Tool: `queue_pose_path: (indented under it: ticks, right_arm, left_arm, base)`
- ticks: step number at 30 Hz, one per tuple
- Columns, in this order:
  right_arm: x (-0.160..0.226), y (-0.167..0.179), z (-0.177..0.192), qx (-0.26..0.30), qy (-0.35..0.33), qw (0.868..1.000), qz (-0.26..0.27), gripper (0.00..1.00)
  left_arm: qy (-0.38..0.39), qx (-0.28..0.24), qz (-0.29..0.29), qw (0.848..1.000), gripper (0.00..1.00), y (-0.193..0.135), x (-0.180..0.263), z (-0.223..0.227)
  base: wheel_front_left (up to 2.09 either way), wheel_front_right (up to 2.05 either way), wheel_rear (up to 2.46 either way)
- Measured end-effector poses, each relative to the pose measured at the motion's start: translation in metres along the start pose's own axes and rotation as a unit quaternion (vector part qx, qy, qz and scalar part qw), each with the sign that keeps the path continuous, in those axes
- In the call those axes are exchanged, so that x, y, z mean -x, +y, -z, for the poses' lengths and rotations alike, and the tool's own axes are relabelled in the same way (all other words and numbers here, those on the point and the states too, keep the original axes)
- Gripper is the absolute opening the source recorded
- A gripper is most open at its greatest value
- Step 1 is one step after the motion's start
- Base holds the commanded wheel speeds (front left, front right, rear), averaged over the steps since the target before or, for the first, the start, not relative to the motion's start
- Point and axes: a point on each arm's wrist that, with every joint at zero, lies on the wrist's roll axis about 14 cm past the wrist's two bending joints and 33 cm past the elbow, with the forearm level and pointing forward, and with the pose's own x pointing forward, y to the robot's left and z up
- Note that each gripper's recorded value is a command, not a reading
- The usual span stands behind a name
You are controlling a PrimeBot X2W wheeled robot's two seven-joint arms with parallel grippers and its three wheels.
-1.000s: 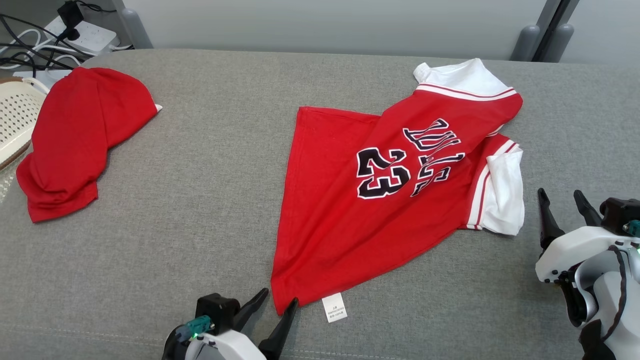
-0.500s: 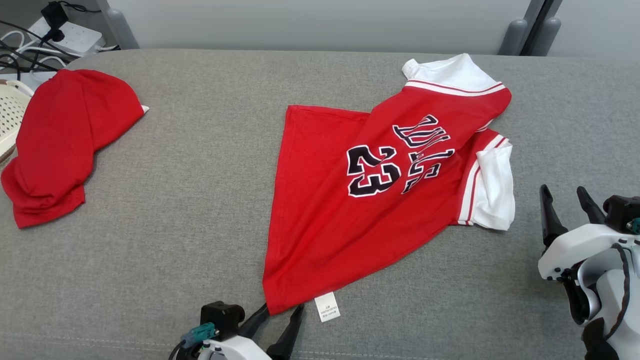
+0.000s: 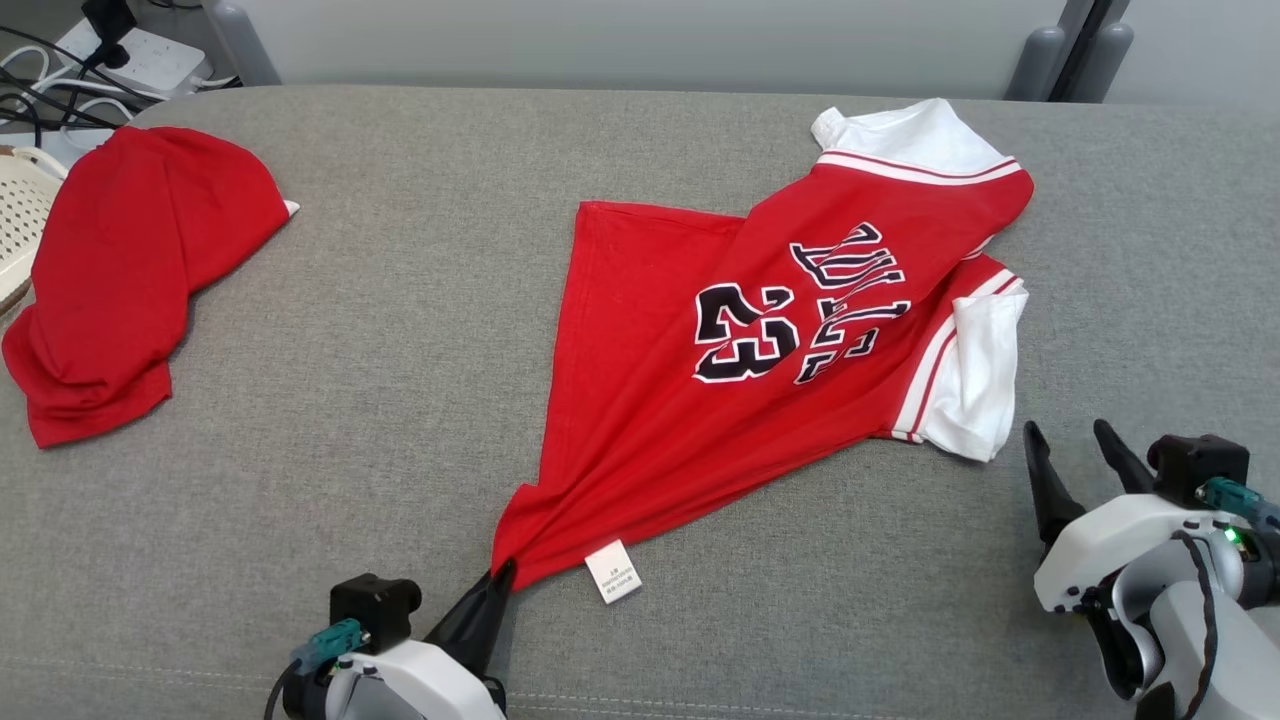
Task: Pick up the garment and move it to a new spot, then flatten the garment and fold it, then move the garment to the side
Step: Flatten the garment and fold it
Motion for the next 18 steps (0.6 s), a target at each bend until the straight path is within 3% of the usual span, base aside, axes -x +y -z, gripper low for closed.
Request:
queue_pose_path:
  ticks: [6,18]
  right_arm:
    - [0.004,0.012,0.019,0.001,0.024,1.000,-0.020,1.00]
    - [-0.039,0.032,-0.018,0.025,-0.006,0.999,-0.047,1.00]
  left_arm:
    - [-0.021,-0.017,-0.035,0.999,0.00,0.023,0.000,-0.014]
    - [-0.024,-0.018,-0.061,0.998,0.00,0.031,-0.005,-0.012]
  base:
    - [0.00,0.00,0.00]
    - [0.00,0.00,0.00]
